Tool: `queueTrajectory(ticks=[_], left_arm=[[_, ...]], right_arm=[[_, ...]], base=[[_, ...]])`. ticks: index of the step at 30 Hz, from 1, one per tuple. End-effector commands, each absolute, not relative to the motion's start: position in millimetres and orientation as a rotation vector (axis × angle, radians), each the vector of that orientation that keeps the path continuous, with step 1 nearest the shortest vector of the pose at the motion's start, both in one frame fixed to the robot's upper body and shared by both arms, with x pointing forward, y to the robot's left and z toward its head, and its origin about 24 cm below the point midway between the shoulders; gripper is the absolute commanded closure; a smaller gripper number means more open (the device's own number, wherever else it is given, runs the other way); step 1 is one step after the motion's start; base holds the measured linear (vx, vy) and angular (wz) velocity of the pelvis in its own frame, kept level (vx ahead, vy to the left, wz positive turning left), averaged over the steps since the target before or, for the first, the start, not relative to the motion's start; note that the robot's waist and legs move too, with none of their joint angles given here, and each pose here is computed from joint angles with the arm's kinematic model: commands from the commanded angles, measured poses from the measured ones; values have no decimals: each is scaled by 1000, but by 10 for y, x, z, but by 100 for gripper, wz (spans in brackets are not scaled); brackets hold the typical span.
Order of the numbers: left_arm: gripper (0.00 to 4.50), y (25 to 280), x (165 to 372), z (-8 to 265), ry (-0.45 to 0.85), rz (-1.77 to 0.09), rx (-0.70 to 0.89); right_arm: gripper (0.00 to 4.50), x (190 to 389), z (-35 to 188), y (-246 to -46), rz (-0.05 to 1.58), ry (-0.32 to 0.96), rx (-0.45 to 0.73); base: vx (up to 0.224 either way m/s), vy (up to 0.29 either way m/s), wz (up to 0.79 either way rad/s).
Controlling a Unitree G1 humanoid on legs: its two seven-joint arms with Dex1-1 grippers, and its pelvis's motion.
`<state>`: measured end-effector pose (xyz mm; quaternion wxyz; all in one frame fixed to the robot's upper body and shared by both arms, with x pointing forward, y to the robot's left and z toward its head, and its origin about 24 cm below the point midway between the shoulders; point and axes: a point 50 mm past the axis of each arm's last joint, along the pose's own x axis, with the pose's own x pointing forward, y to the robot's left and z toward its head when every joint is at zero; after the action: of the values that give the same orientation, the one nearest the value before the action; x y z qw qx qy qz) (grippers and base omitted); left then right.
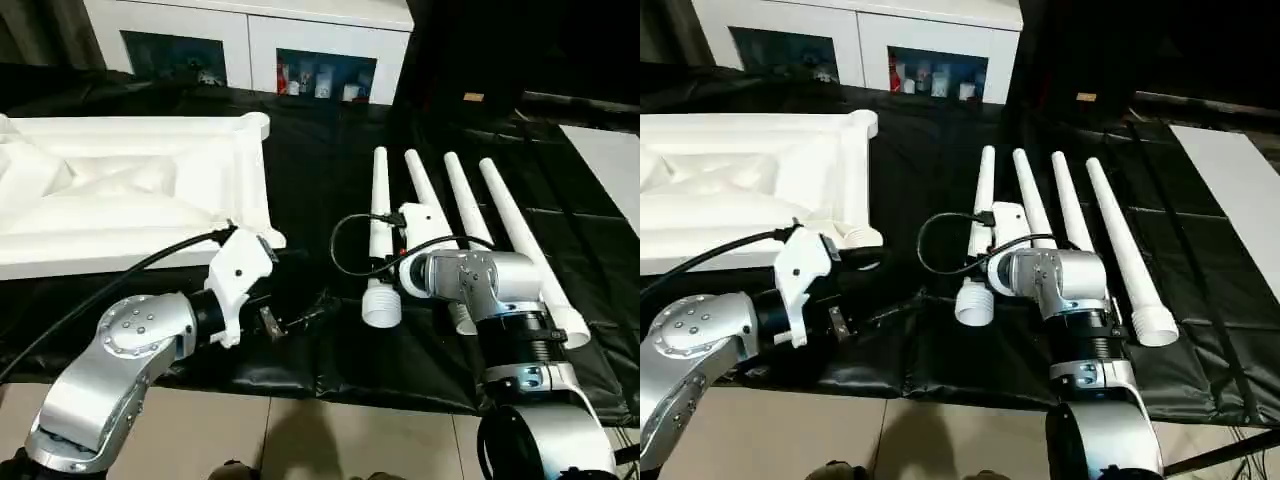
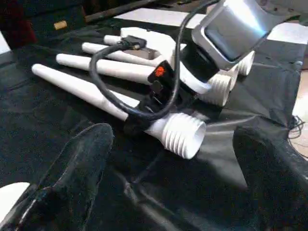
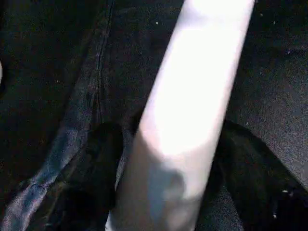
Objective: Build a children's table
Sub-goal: Pick table leg
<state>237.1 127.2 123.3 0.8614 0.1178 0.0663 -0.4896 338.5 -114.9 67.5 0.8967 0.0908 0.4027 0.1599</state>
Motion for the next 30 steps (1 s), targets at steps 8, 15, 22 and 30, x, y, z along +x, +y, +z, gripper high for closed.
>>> queueTrajectory(ticks=[8,15,22,30], left_arm=[[0,1214,2358,1281,120,-1051,266],[0,1219,2391,1292,110,-1017,268],[0,1352,2813,1558,-37,-662,163],[0,1116,2984,1832,-39,-716,-242]], right_arm=[[238,3382,667,-1168,336,856,218],[262,3389,684,-1175,333,847,284],[263,3386,1060,-1227,473,515,405],[264,3236,1348,-1374,625,325,497]], base=[[0,0,0],[0,0,0],[0,0,0],[0,0,0]])
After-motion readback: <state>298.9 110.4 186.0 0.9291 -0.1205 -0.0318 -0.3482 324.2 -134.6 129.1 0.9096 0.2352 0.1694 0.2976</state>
